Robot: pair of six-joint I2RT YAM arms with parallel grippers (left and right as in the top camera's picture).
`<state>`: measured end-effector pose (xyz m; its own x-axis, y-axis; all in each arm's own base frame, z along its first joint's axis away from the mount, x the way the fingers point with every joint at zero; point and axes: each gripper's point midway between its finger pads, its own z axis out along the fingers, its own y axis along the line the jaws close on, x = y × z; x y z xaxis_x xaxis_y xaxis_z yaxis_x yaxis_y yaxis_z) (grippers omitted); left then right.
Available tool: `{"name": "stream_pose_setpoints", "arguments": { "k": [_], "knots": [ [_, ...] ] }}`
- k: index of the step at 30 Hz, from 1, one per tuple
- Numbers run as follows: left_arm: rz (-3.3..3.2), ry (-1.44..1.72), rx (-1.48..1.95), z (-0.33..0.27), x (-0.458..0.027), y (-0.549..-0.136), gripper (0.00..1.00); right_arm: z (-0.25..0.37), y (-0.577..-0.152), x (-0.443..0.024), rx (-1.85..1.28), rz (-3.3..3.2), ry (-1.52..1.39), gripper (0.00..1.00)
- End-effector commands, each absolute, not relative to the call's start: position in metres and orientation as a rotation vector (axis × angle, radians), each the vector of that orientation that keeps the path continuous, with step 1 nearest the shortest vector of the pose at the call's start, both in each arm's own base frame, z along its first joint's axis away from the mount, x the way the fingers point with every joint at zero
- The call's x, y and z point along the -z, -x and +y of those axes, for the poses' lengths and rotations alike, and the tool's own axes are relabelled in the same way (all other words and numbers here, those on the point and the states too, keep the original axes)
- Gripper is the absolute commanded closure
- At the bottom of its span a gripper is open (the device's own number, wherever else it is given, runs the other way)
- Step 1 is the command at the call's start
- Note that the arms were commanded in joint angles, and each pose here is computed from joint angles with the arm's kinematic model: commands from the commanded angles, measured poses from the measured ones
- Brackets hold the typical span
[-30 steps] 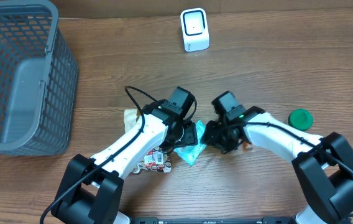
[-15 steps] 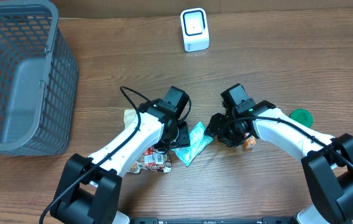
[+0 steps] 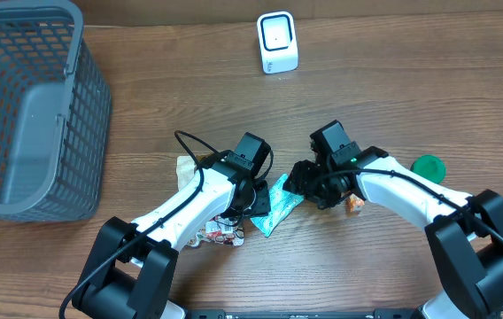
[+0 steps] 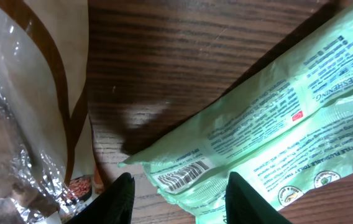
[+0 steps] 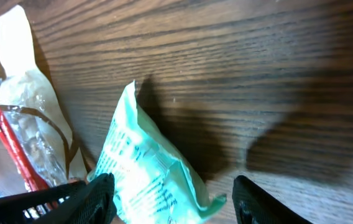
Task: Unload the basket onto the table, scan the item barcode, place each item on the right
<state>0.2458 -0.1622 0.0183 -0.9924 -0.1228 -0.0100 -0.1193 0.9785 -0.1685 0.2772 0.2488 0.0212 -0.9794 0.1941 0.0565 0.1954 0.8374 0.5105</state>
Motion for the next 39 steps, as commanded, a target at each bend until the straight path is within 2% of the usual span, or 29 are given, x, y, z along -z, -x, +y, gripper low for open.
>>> {"name": "stream_pose_setpoints", "arguments": {
  "k": [1, 3, 6, 10, 17, 22, 25, 36, 39],
  "knots": [
    [3.127, 0.183, 0.232, -0.16, -0.01, -0.241, 0.61, 0.252, -0.267, -0.008, 0.804, -2.976, 0.352, 0.38],
    [3.133, 0.184, 0.226, -0.159, -0.008, -0.241, 0.6, 0.255, -0.265, -0.007, 0.803, -2.971, 0.37, 0.39],
    [3.138, 0.184, 0.232, -0.16, -0.006, -0.241, 0.6, 0.259, -0.263, -0.007, 0.812, -2.974, 0.352, 0.47],
    [3.137, 0.184, 0.235, -0.161, -0.006, -0.241, 0.6, 0.258, -0.263, -0.004, 0.785, -2.98, 0.412, 0.47],
    [3.138, 0.183, 0.235, -0.161, -0.006, -0.241, 0.6, 0.257, -0.26, 0.007, 0.829, -2.979, 0.451, 0.63],
    [3.138, 0.183, 0.236, -0.161, -0.006, -0.241, 0.59, 0.26, -0.26, 0.007, 0.87, -2.976, 0.414, 0.79],
    [3.138, 0.183, 0.235, -0.161, -0.006, -0.241, 0.55, 0.261, -0.257, 0.007, 0.871, -2.964, 0.411, 0.79],
    [3.135, 0.174, 0.254, -0.163, -0.007, -0.242, 0.48, 0.259, -0.253, 0.008, 0.85, -2.948, 0.417, 0.79],
    [3.121, 0.166, 0.268, -0.166, -0.013, -0.247, 0.42, 0.257, -0.254, 0.008, 0.849, -2.948, 0.424, 0.96]
  ]
}}
